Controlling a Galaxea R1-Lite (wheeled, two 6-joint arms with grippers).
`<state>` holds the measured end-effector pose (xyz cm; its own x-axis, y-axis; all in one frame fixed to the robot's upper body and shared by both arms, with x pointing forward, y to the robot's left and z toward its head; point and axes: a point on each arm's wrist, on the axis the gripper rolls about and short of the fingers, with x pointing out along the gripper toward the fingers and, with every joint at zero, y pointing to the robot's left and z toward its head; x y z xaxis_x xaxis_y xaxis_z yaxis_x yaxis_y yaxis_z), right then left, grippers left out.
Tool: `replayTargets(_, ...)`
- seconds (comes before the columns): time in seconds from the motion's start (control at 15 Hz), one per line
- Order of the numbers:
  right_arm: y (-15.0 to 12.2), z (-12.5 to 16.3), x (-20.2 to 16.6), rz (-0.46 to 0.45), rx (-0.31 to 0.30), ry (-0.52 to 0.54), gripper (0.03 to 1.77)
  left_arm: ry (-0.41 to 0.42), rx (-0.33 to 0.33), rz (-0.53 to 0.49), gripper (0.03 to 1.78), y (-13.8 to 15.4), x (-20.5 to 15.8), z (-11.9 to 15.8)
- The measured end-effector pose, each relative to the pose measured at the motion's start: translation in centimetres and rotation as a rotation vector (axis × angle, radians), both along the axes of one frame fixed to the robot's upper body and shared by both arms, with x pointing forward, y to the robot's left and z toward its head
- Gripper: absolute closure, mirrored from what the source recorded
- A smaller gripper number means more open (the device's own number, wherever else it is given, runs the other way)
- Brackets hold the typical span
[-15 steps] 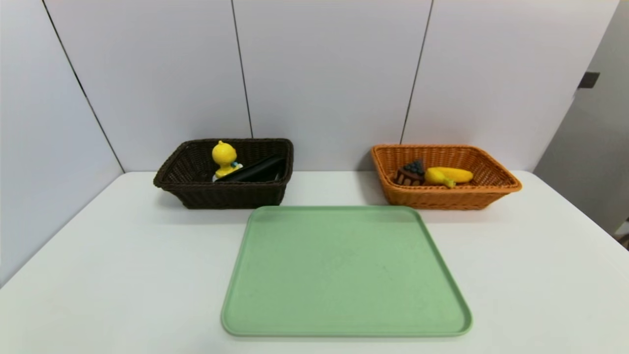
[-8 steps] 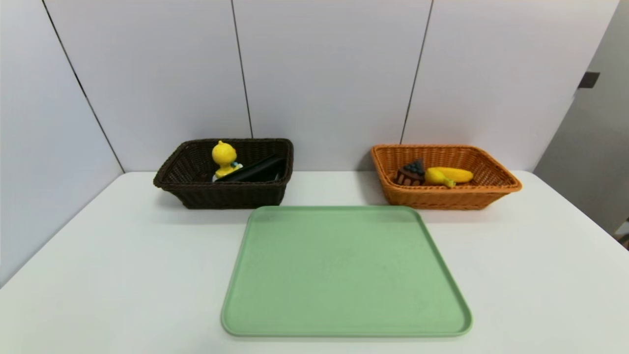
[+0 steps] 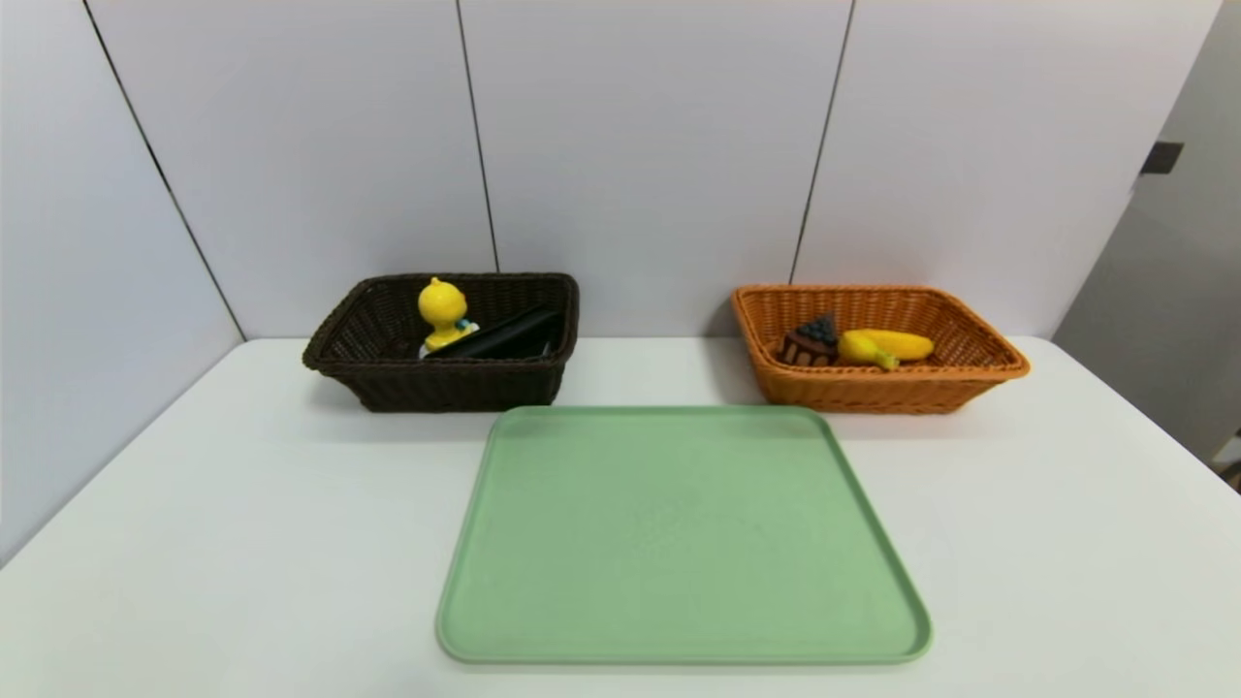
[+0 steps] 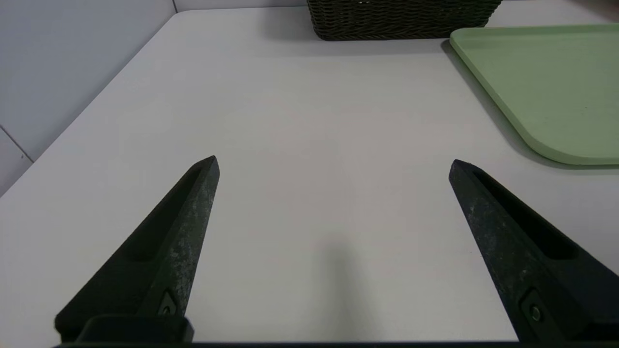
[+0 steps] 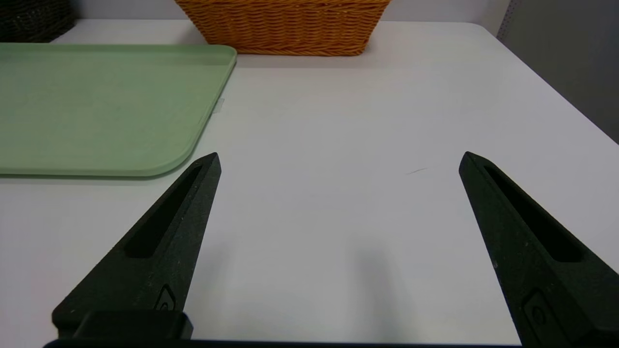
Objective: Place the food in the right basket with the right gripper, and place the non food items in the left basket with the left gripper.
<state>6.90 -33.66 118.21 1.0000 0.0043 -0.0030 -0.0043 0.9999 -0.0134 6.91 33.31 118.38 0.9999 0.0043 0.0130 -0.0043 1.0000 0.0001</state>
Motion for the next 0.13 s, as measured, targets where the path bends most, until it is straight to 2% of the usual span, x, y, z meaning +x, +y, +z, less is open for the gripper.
replayTargets(0.13,0.0,0.0,0.0,0.0,0.0,0.0,0.1,0.0,0.0,0.0,0.12,0.0,0.0,0.0)
